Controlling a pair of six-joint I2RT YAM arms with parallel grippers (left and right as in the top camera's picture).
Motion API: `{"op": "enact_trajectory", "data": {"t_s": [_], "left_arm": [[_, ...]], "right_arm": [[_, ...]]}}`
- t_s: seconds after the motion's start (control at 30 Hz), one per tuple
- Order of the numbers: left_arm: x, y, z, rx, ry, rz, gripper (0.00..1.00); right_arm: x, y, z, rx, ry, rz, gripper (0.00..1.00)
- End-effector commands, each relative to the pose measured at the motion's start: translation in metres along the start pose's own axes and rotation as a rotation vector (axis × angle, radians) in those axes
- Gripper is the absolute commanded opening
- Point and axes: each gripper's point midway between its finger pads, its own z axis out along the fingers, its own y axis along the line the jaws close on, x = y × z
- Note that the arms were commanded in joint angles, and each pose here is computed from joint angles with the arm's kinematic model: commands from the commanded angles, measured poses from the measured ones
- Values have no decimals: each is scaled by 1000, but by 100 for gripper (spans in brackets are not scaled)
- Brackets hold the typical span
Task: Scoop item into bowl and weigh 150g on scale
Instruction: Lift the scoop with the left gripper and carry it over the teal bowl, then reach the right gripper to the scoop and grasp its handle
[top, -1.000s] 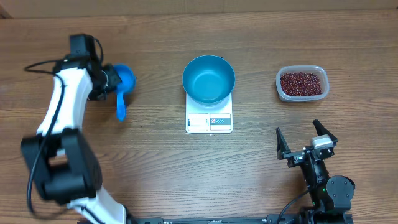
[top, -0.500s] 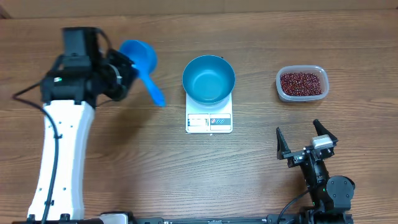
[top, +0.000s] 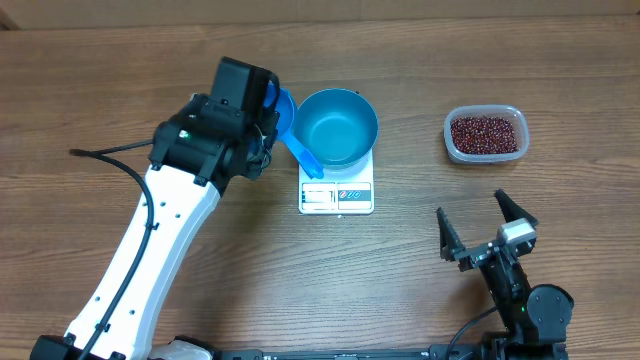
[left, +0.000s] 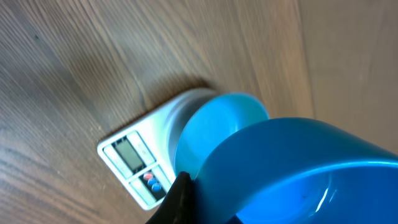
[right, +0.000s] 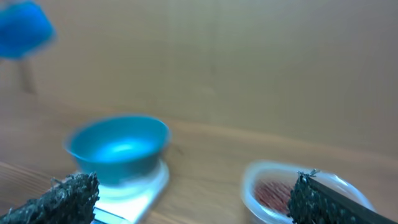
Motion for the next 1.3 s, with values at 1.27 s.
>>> {"op": "enact_trajectory", "data": {"t_s": [1.27], "left_arm": [[-6,4,8,-29,-42,-171,4]], "right_arm": [[-44,59,129,-555,798,1189,100]]}}
